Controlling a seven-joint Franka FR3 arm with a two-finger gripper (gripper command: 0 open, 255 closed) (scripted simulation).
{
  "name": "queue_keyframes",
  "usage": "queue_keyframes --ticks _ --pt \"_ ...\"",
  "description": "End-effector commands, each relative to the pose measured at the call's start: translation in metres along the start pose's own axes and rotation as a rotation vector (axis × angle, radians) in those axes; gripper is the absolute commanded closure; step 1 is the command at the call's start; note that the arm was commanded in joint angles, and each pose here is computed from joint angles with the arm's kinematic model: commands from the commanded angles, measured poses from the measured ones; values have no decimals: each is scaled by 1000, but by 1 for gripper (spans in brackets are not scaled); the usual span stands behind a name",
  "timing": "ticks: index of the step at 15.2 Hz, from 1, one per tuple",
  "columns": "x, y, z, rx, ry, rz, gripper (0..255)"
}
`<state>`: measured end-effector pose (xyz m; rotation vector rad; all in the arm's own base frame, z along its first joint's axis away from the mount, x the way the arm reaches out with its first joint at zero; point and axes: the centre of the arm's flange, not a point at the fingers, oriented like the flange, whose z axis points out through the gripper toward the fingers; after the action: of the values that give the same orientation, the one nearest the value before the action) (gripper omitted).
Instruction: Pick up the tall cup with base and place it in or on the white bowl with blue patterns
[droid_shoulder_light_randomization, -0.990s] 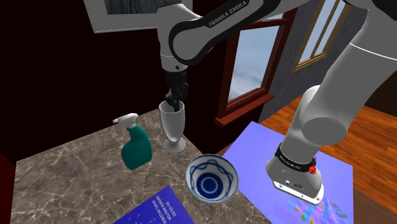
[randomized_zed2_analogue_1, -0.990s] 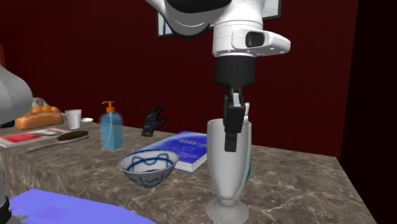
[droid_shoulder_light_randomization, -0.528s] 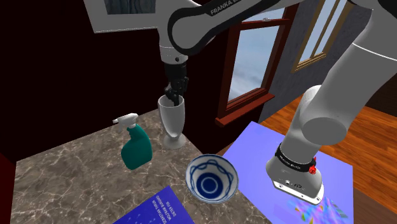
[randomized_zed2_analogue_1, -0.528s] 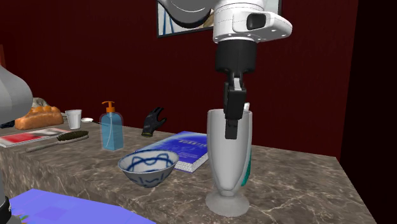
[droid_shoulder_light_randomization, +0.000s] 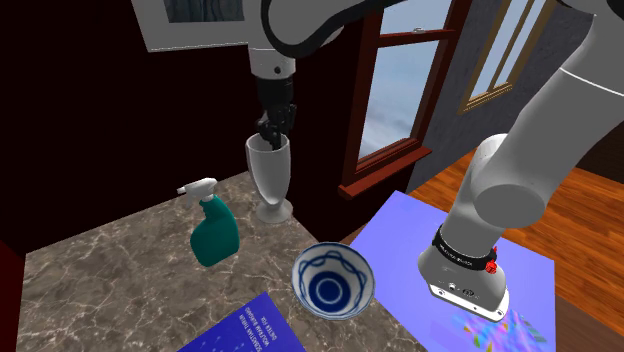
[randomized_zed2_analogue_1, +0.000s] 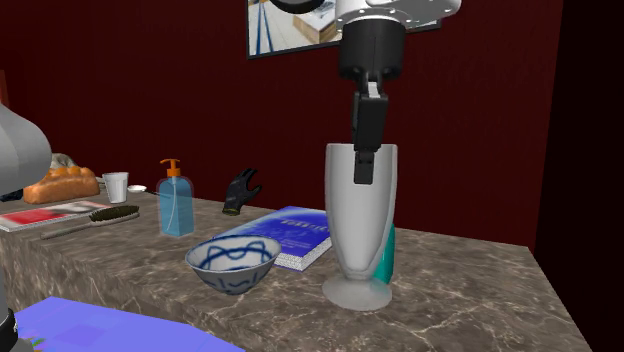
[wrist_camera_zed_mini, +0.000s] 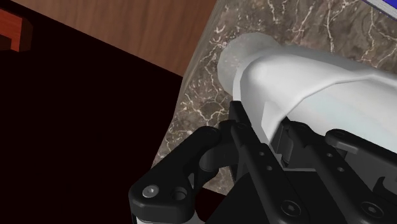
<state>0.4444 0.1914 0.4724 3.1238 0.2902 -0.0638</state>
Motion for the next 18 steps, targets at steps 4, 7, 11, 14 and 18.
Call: queue_keyframes --ticks 4,7,11,14,18 --pt "-1 0 -27 0 1 0 255" --pt "-2 0 -43 0 1 0 255" --pt "-2 0 -64 0 1 0 255" --pt "-3 0 -79 0 1 0 255" --pt "-38 -16 -93 0 1 0 255"
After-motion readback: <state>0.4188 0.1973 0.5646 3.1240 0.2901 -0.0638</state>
